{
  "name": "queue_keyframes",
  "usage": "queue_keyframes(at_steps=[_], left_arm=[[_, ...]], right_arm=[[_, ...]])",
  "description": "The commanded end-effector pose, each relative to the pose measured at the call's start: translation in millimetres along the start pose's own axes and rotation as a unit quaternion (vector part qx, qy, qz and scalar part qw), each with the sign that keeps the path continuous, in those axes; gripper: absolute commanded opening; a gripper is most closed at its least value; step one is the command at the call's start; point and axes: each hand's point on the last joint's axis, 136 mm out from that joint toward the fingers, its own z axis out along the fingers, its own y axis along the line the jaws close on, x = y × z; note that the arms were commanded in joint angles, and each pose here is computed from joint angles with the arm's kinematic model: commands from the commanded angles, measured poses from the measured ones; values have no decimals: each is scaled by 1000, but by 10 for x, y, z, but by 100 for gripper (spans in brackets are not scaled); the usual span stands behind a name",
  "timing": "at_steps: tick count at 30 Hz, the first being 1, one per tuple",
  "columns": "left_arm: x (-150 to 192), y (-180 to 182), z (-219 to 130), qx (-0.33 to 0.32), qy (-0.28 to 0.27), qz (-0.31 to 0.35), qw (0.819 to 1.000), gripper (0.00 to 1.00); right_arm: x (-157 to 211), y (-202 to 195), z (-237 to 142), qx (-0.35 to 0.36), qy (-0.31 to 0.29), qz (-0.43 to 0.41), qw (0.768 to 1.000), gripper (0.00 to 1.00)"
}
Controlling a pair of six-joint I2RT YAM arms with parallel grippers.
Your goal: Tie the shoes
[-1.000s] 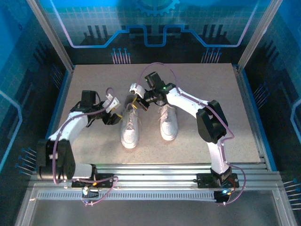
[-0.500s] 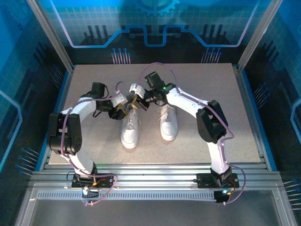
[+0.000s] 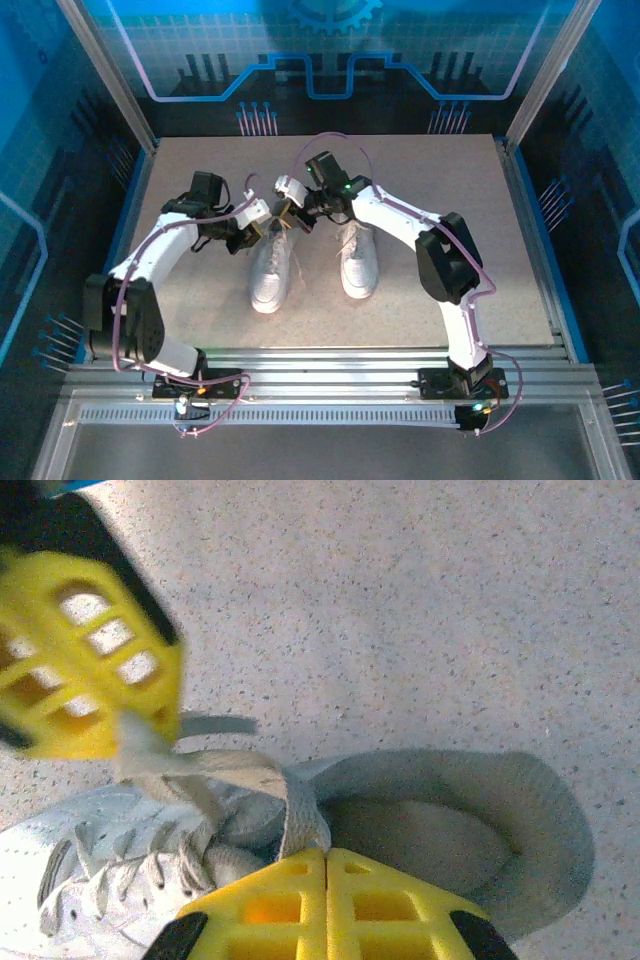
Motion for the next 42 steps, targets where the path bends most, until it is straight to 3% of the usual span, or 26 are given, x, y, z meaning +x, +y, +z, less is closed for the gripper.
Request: queue_keyframes(at_steps=[1, 7, 9, 16, 24, 32, 33, 37, 42], left_arm=[[146, -133, -111, -8, 64, -75, 995, 0], [257, -247, -217, -25, 126, -196, 972, 0], [194, -312, -271, -17, 124, -247, 961, 0], [-199, -468, -183, 11, 48, -413, 910, 0], [-361, -533, 230, 49, -25, -496, 866, 0], [-406, -472, 364, 29, -67, -507, 859, 0], [-410, -469, 357, 28, -70, -507, 859, 3], [-411, -454, 234, 7, -63, -486, 871, 35], [-406, -475, -46, -17, -51, -449, 892, 47]], right_arm=[[-109, 16, 91, -1, -9, -16, 1000, 0], [-121, -7, 124, 0, -9, -16, 1000, 0], [-110, -31, 135, 4, -4, -19, 1000, 0], [-277, -27, 150, -1, -39, -22, 999, 0], [-498, 1, 161, -18, -84, -33, 996, 0], [-616, 42, 239, -48, -118, -33, 991, 0], [-626, 42, 245, -49, -119, -33, 991, 0], [-598, 35, 269, -51, -113, -28, 992, 0], [-560, 21, 239, -48, -108, -28, 993, 2]])
